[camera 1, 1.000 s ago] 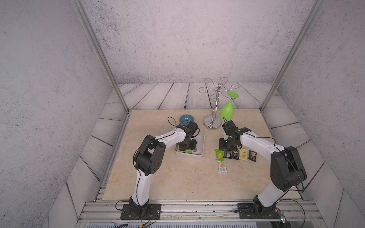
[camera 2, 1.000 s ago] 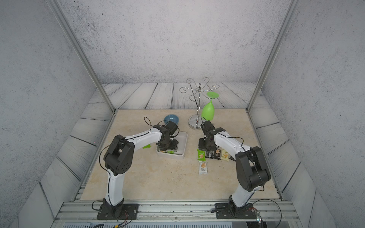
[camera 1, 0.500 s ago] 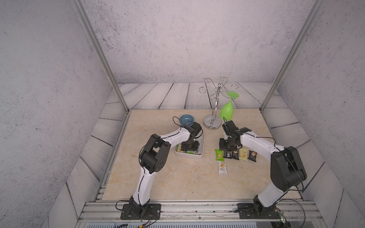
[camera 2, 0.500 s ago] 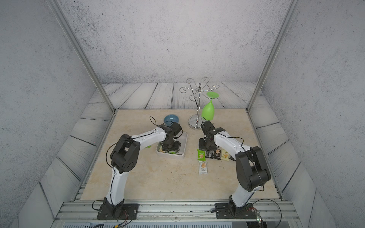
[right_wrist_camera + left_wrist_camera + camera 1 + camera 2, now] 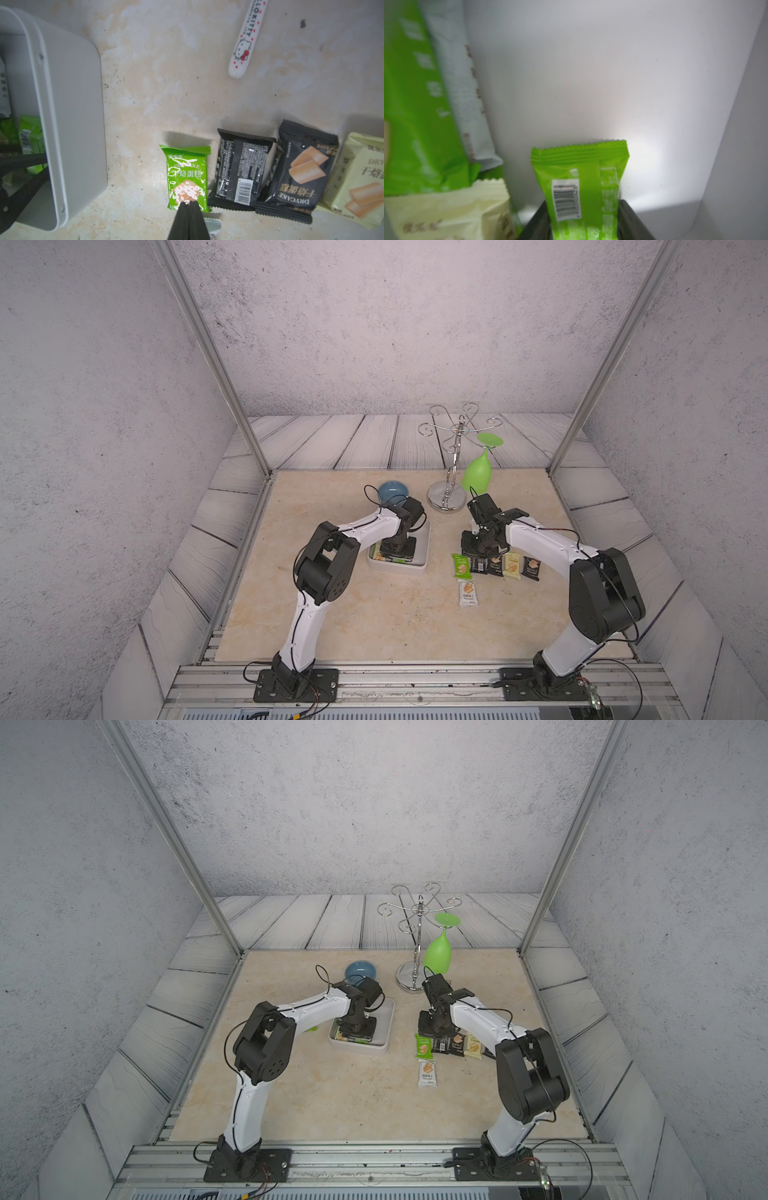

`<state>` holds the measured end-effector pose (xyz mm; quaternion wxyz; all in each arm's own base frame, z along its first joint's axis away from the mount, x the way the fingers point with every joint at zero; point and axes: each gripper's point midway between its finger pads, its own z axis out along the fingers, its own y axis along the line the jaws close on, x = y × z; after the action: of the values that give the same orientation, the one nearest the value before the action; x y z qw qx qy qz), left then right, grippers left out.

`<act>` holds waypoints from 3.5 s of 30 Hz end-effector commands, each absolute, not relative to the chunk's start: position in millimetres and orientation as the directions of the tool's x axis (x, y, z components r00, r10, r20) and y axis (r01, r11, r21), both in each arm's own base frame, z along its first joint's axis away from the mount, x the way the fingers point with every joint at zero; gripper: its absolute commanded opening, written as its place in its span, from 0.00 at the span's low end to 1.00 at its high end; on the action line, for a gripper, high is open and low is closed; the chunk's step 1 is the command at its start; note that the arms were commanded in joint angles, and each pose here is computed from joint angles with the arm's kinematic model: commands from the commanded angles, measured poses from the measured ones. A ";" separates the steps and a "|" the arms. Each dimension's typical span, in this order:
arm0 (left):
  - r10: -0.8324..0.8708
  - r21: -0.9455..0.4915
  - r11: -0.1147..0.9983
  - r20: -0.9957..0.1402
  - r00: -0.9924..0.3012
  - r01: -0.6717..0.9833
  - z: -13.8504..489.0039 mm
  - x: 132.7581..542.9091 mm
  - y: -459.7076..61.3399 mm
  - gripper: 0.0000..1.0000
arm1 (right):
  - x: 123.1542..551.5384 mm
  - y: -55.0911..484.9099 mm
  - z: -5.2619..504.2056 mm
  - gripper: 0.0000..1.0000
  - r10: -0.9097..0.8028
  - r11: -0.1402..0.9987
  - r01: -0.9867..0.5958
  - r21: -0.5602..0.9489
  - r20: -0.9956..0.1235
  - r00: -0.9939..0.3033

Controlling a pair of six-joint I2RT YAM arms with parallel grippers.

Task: Take the cookies out of the storage box
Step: Pick up the cookie from the storage box, then place the cookie at the center of the board.

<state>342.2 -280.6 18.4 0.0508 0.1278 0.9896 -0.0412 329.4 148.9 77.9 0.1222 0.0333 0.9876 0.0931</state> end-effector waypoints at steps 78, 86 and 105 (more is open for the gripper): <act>-0.072 -0.158 0.987 -0.314 -0.947 -0.022 115.1 351.2 -132.9 0.50 | 387.8 190.6 124.9 0.08 0.089 0.953 0.004 0.302 -0.267 -0.959; -0.054 -0.242 0.970 -0.328 -0.943 0.029 134.0 358.0 -166.6 0.68 | 379.5 186.5 124.7 0.09 0.081 0.954 -0.004 0.298 -0.272 -0.959; 0.147 -0.077 0.982 -0.261 -0.954 0.172 101.7 360.2 -222.1 0.71 | 349.3 162.6 118.9 0.10 0.113 0.964 0.035 0.262 -0.286 -0.952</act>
<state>361.7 -227.7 105.9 0.1361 0.0712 0.9848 -0.0817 348.3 169.0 110.7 0.1325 0.0279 0.9816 0.1344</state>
